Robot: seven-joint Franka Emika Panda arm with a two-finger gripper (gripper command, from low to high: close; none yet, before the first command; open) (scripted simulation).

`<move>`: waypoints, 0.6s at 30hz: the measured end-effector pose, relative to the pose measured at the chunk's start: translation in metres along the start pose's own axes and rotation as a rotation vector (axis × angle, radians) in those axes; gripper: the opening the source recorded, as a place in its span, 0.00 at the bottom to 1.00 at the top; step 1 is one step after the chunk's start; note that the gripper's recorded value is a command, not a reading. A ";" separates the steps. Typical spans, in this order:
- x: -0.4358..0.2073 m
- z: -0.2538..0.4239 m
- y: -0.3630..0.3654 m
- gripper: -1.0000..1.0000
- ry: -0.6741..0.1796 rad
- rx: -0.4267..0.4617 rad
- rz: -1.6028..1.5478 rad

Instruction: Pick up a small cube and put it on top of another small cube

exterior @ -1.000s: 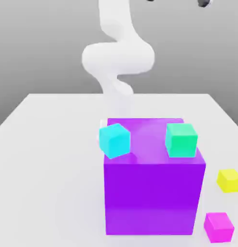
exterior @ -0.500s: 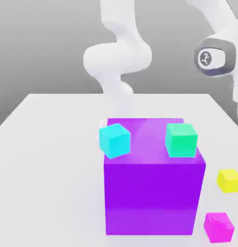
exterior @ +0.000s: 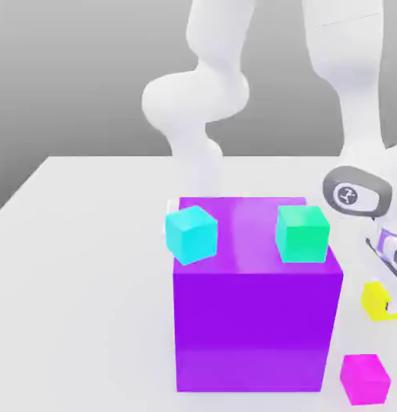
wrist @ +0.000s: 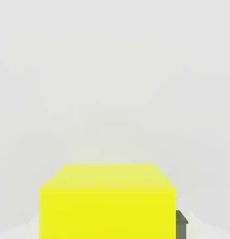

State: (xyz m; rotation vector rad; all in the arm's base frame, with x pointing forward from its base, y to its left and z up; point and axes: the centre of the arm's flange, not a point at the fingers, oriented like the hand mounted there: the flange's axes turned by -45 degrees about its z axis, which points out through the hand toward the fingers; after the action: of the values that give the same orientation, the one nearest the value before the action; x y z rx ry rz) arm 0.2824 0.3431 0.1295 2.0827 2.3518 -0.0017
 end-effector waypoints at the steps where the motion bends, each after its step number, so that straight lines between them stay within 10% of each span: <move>1: 0.000 -0.004 0.000 0.00 0.000 0.000 0.000; 18: -0.116 -0.232 0.101 0.00 -0.004 -0.003 0.460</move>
State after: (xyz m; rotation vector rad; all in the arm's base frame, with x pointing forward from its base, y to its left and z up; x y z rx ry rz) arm 0.3966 0.2400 0.3613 2.5591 1.8122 -0.0023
